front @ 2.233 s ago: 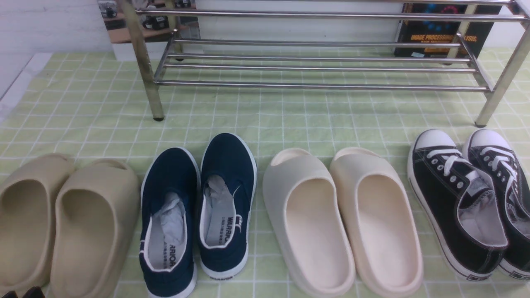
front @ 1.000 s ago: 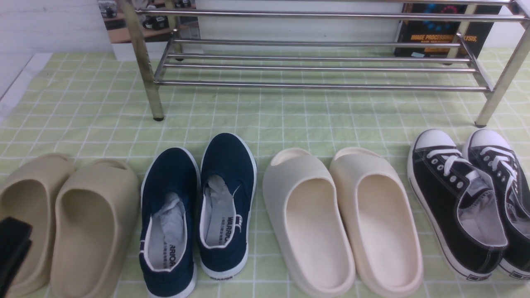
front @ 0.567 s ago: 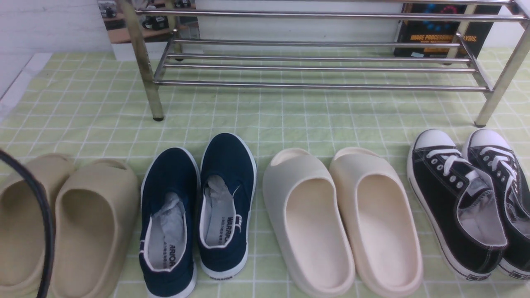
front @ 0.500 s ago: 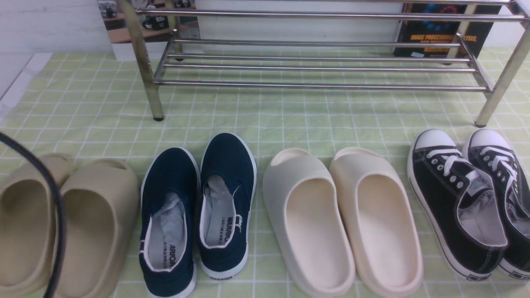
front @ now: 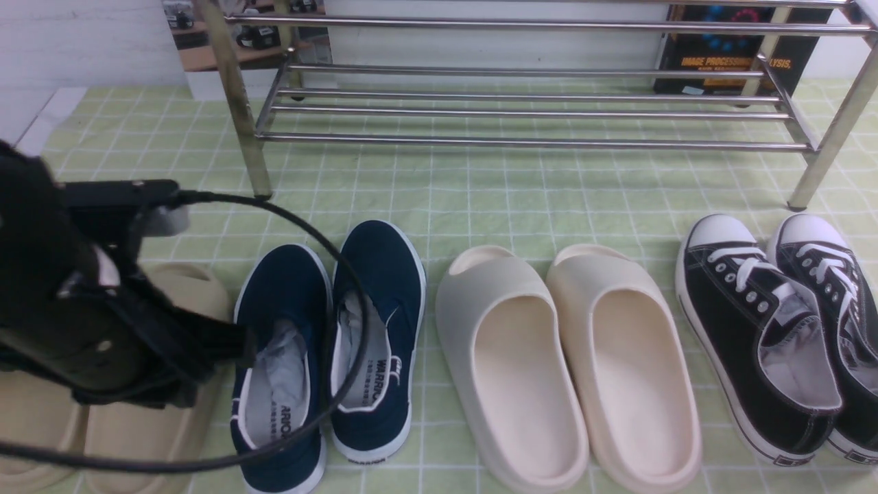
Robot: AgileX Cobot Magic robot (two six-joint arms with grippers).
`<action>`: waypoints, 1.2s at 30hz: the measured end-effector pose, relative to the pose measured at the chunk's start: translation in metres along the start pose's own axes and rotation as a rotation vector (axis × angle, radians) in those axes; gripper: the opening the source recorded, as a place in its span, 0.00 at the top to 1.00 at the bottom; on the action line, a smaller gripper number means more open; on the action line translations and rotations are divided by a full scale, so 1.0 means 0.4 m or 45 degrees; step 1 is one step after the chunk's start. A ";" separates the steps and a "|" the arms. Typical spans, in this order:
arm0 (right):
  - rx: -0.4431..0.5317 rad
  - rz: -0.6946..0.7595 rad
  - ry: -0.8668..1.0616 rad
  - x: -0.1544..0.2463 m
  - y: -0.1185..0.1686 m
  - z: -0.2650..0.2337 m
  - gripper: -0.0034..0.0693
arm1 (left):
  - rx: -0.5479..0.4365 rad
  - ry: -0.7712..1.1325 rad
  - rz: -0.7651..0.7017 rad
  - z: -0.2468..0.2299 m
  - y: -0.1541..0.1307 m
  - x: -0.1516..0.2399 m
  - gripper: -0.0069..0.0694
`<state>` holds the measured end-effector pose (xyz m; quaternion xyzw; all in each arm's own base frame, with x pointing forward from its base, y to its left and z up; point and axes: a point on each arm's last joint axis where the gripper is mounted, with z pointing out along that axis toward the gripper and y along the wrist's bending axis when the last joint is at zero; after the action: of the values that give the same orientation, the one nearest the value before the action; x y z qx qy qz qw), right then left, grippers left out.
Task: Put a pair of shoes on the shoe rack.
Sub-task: Use the left arm to grab the shoe closest to it, then use the left arm to put a shoe into the shoe rack
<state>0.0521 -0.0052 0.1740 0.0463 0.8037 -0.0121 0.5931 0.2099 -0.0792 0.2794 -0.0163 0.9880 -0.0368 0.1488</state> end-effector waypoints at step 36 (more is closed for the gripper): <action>0.000 -0.001 0.000 0.000 0.000 0.000 0.62 | 0.065 -0.222 0.078 -0.125 -0.083 -0.213 0.89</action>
<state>0.0521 -0.0052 0.1740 0.0461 0.8037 -0.0124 0.5931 0.2773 -0.1054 0.3545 0.0146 0.9702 -0.0558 0.2355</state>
